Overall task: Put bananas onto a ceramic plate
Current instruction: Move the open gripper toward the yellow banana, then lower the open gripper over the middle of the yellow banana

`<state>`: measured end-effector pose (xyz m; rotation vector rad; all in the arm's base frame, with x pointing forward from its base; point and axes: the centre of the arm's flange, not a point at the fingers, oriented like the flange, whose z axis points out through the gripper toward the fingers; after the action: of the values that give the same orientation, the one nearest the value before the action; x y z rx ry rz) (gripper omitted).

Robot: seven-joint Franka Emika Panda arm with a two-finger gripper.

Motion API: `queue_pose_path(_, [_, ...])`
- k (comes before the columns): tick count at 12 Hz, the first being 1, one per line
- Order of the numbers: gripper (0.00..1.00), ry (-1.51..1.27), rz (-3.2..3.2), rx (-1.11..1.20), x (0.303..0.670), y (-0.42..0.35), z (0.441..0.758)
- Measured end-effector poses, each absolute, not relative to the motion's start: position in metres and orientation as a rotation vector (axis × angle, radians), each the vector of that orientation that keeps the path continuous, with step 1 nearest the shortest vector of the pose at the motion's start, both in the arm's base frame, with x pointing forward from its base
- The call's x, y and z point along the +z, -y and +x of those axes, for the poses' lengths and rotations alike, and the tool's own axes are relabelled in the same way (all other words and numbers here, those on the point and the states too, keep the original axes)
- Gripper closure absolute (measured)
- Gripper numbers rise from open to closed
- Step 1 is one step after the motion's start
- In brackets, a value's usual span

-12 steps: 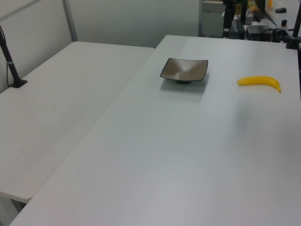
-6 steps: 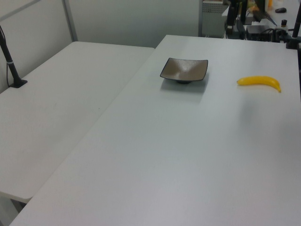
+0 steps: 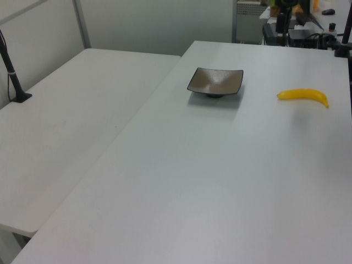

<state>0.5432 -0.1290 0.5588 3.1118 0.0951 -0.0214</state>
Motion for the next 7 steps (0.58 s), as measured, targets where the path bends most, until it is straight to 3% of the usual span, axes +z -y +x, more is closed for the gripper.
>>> queue_pose_path(7, [0.0, -0.292, 3.133, -0.171, 0.515, 0.205, 0.511])
